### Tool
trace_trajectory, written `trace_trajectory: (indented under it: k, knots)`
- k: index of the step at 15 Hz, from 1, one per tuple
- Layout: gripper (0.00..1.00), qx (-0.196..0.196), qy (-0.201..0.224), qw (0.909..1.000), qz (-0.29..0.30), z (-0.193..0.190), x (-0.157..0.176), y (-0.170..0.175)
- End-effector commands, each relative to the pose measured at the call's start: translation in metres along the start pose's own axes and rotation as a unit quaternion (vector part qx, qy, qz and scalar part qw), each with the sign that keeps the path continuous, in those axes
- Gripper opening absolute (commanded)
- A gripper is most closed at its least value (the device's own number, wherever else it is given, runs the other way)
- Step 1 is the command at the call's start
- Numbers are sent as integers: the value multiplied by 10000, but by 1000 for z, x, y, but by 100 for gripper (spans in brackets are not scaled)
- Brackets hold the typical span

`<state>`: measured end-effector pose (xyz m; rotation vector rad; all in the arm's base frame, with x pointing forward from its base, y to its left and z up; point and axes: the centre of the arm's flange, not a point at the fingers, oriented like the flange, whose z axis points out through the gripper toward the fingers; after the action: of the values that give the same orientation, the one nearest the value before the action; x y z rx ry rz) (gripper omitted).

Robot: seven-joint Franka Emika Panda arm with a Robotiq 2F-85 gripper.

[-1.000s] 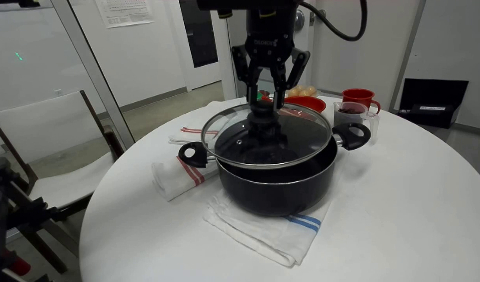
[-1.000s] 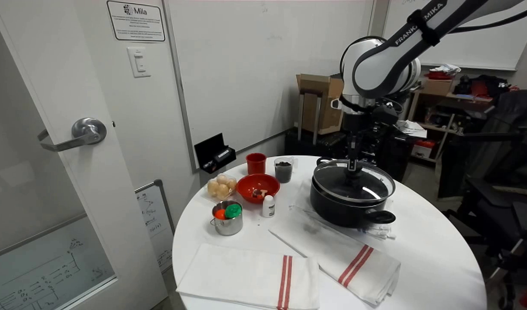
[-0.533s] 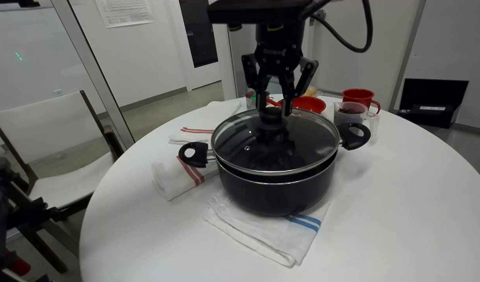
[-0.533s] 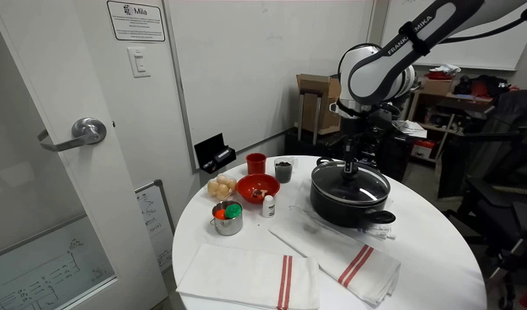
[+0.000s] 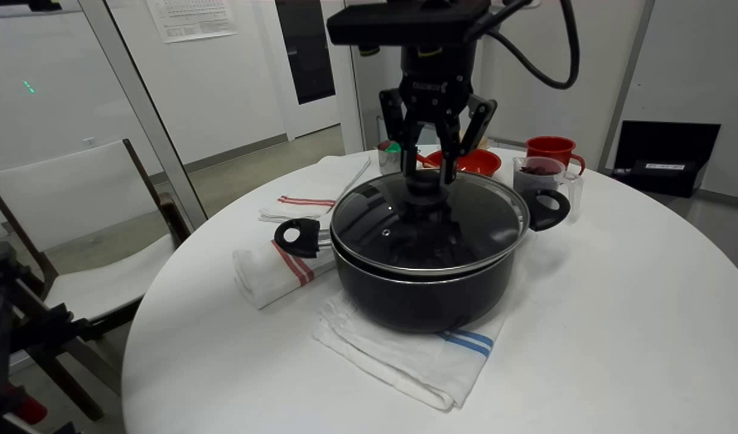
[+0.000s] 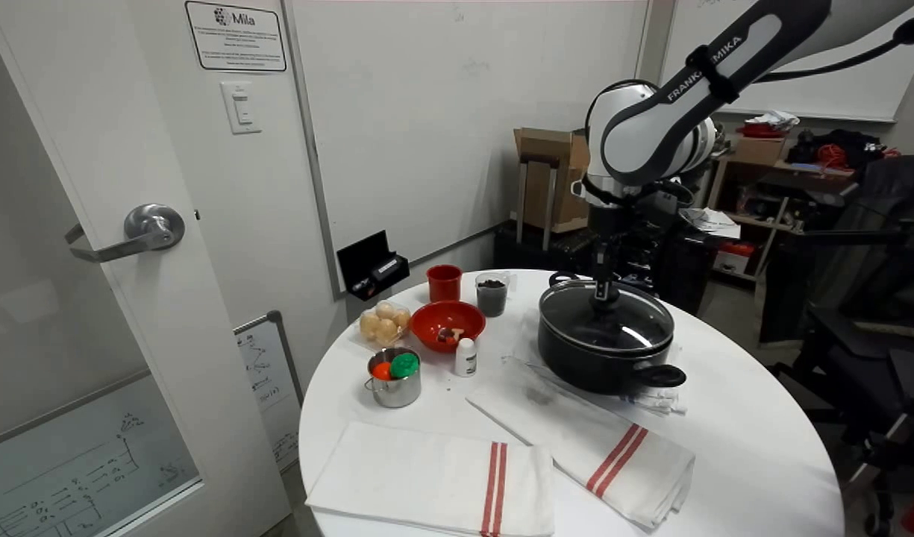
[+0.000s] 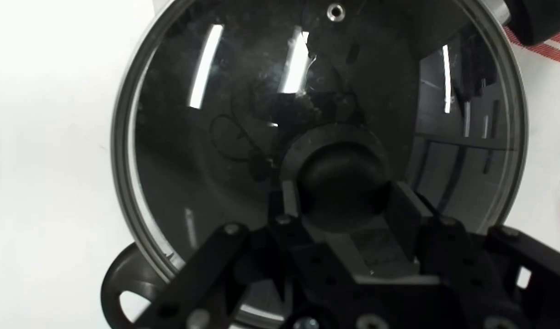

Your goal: Place the lid on the pot

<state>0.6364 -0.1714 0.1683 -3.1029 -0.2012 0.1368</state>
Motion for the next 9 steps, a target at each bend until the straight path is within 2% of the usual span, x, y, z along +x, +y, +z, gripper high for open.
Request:
trace_trajectory:
  k: [1,9]
  knots:
    - [25,-87,69,9999,96,-5,8,2]
    - [25,-59,38,10000,24,-1,8,-6]
